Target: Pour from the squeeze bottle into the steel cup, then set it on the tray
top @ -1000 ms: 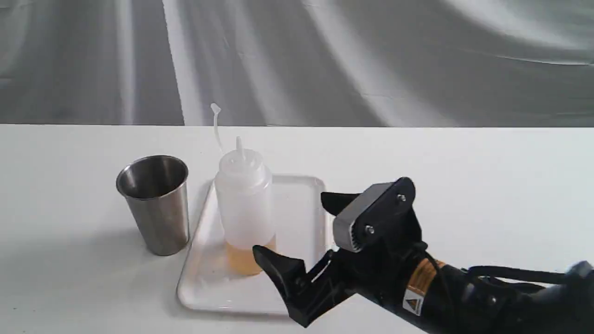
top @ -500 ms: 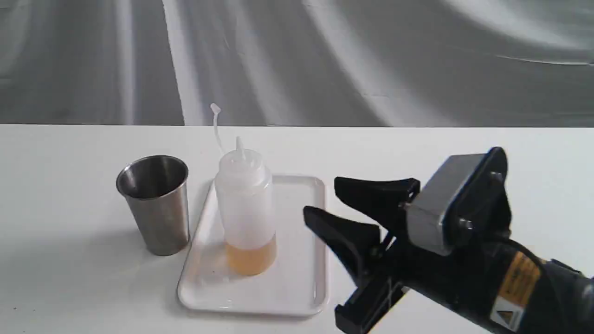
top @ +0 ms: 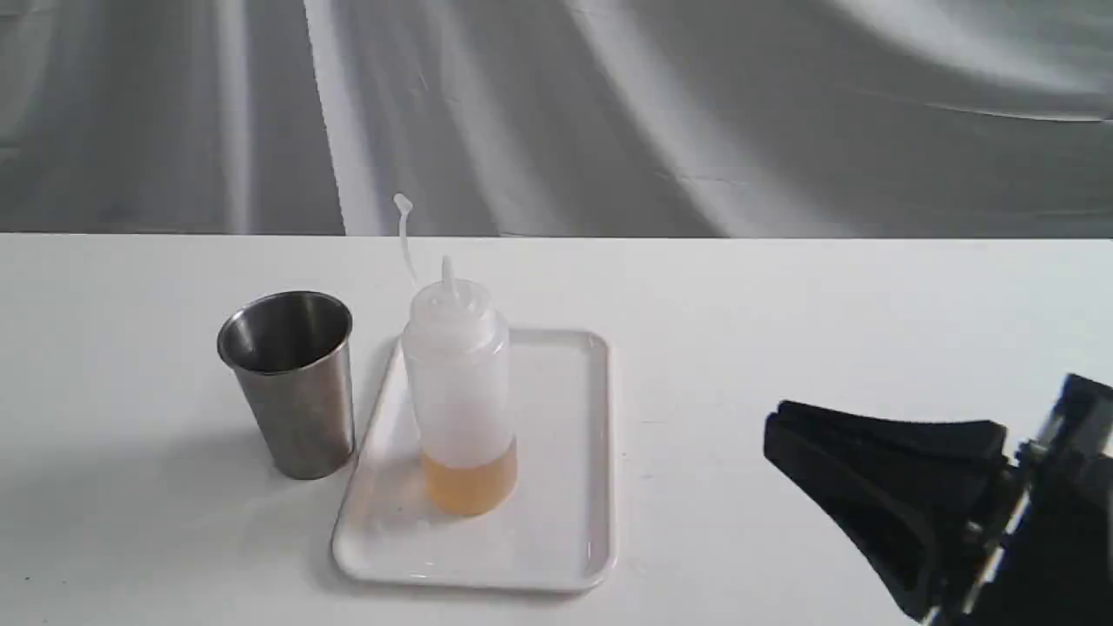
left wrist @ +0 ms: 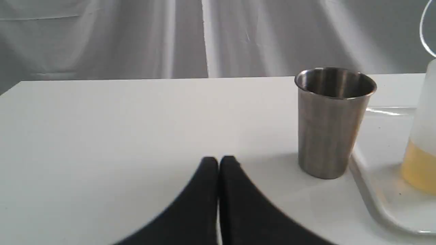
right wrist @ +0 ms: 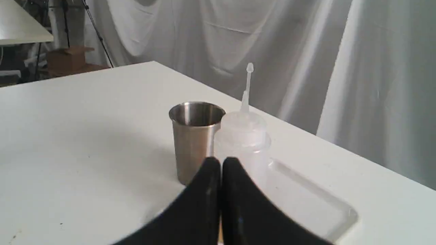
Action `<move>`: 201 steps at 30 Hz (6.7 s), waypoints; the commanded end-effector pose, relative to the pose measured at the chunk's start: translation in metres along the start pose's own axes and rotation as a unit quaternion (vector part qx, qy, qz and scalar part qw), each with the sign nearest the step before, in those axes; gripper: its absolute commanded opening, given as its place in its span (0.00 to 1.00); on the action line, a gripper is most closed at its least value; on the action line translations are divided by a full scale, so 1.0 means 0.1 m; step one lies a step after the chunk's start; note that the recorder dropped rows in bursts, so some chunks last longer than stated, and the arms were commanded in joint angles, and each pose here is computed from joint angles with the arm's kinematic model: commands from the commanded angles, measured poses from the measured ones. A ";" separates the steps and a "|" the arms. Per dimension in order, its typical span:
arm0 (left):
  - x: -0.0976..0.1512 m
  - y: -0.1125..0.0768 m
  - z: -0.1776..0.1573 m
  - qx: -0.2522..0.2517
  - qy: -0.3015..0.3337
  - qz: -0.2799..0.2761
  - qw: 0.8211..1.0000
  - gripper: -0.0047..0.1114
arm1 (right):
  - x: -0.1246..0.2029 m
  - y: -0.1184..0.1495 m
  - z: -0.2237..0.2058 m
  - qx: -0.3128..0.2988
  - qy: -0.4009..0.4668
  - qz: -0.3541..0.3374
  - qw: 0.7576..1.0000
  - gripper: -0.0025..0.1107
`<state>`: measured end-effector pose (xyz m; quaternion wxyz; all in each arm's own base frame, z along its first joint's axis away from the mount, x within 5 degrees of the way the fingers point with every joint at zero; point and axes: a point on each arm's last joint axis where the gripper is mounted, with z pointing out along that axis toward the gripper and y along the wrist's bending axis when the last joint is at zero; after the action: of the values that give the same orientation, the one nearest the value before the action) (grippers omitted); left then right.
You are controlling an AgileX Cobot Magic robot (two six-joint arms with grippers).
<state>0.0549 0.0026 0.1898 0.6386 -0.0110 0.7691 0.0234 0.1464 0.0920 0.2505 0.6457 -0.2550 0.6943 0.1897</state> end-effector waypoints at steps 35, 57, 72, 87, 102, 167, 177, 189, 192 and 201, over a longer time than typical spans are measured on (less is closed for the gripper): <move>0.01 0.00 0.00 0.004 -0.003 -0.002 1.000 0.04 | -0.20 0.09 -0.85 0.025 -0.155 -0.009 0.988 0.02; 0.01 0.00 0.00 0.004 -0.003 -0.002 1.000 0.04 | -0.16 -0.12 -1.14 0.206 -0.163 0.033 0.964 0.02; 0.01 0.00 0.00 0.004 -0.003 -0.001 1.000 0.04 | 0.12 -0.29 -1.20 0.329 -0.017 0.058 0.942 0.02; 0.01 0.00 0.00 0.004 -0.003 -0.001 1.000 0.04 | 0.47 -0.28 -1.15 0.325 0.039 0.057 0.943 0.02; 0.01 0.00 0.00 0.004 -0.003 -0.002 1.000 0.04 | 0.63 -0.16 -1.19 0.302 0.002 0.038 0.953 0.02; 0.01 0.00 0.00 0.004 -0.003 0.000 1.000 0.04 | 0.83 -0.23 -1.32 0.420 0.103 0.070 0.899 0.02; 0.01 0.00 0.00 0.004 -0.003 -0.002 1.000 0.04 | 0.83 -0.23 -1.32 0.420 0.103 0.070 0.899 0.02; 0.01 0.00 0.00 0.004 -0.003 -0.001 1.000 0.04 | 0.83 -0.23 -1.32 0.420 0.103 0.070 0.899 0.02; 0.01 0.00 0.00 0.004 -0.003 -0.001 1.000 0.04 | 0.83 -0.23 -1.32 0.420 0.101 0.073 0.899 0.02; 0.01 0.00 0.00 0.004 -0.003 -0.002 1.000 0.04 | 0.83 -0.23 -1.32 0.420 0.101 0.073 0.899 0.02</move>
<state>0.0549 0.0026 0.1898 0.6386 -0.0107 0.7691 0.0236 0.0522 -0.0133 0.1830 0.6021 0.0697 0.7893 -0.0980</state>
